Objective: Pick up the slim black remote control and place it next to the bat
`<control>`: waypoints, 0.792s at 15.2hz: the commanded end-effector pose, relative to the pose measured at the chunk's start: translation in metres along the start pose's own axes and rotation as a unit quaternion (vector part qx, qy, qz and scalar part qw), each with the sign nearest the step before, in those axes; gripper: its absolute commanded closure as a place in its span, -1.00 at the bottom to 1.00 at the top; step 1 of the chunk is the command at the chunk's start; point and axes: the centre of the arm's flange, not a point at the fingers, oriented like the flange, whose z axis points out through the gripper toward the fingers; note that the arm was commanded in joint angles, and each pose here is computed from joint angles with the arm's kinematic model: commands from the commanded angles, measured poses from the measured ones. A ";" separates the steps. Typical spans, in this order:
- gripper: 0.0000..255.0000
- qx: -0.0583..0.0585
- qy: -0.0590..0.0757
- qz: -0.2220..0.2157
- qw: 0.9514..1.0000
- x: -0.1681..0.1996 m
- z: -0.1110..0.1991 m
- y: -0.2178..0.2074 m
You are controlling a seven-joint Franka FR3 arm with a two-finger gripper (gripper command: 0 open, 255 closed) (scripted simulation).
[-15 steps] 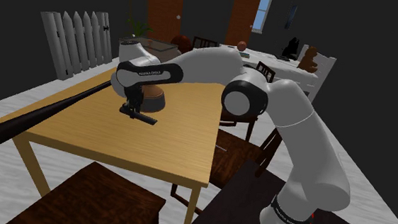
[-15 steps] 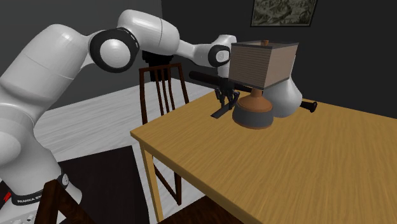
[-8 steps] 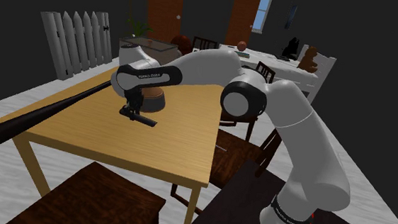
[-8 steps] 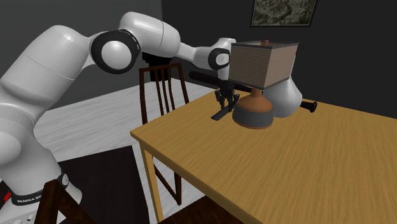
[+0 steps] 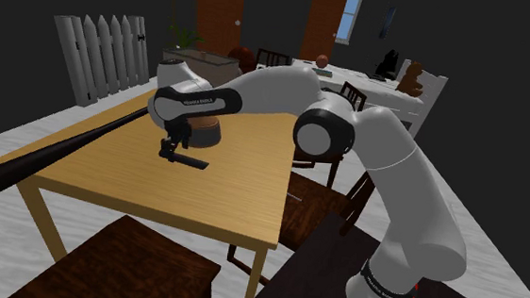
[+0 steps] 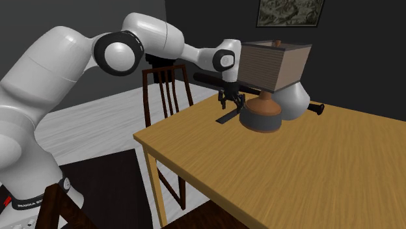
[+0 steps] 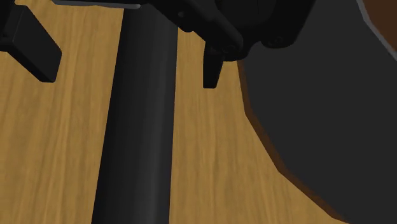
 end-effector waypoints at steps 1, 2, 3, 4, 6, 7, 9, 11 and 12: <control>-1.00 -0.003 -0.001 0.003 1.000 -0.002 -0.013 0.006; -1.00 -0.003 -0.001 0.003 1.000 -0.002 -0.026 0.006; -1.00 -0.003 -0.001 0.003 1.000 -0.002 -0.039 0.006; -1.00 -0.003 -0.001 0.003 1.000 -0.002 -0.050 0.006; -1.00 -0.003 -0.001 0.003 1.000 -0.002 -0.050 0.006; -1.00 -0.003 -0.001 0.003 1.000 -0.002 -0.050 0.006; -1.00 -0.003 -0.001 0.003 1.000 -0.002 -0.050 0.006; -1.00 -0.003 -0.001 0.003 1.000 -0.002 -0.050 0.006; -1.00 -0.003 -0.001 0.003 1.000 -0.002 -0.050 0.006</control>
